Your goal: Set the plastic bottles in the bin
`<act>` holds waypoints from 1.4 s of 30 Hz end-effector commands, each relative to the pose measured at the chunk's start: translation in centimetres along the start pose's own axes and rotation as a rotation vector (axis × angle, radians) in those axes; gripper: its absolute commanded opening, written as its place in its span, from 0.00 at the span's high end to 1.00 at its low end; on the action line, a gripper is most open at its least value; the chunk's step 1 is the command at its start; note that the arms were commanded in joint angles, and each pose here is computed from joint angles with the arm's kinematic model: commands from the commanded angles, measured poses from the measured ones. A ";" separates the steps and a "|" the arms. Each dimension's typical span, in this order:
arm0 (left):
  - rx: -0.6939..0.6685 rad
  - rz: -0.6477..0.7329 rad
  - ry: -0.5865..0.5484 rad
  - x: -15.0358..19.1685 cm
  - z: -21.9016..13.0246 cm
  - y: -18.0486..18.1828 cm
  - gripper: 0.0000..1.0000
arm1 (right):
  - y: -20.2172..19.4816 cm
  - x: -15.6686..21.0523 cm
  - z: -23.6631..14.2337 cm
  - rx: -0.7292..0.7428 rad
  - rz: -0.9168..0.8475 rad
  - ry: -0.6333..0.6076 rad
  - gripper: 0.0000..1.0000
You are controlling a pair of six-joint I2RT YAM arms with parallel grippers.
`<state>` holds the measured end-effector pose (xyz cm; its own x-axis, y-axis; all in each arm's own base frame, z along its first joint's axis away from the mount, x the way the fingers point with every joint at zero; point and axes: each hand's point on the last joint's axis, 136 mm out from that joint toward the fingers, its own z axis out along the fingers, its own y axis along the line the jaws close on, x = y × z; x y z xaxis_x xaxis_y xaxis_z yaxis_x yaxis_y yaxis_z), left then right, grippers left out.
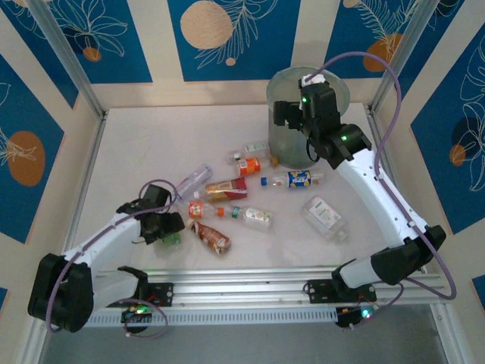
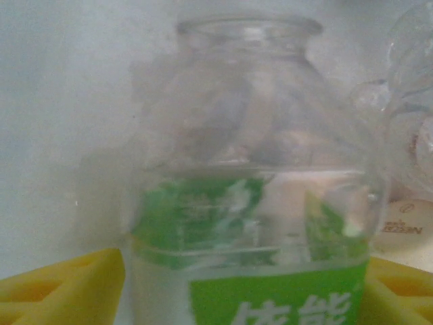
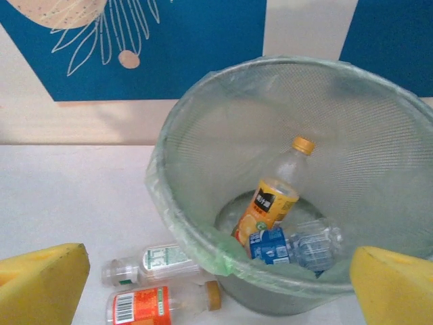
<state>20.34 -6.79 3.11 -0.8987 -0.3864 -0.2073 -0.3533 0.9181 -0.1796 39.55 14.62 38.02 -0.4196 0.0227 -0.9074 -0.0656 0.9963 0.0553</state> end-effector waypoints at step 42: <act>0.953 0.774 -0.823 -13.9 -24.5 -30.2 0.53 | 10.8 0.1 -5.1 -0.728 0.279 0.126 0.02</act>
<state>37.79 -23.61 29.62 -0.4662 -0.1191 -0.8766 0.5222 0.7628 -0.3813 34.39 22.93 38.30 -0.5946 0.1999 -0.7788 -0.4143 0.7539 0.5099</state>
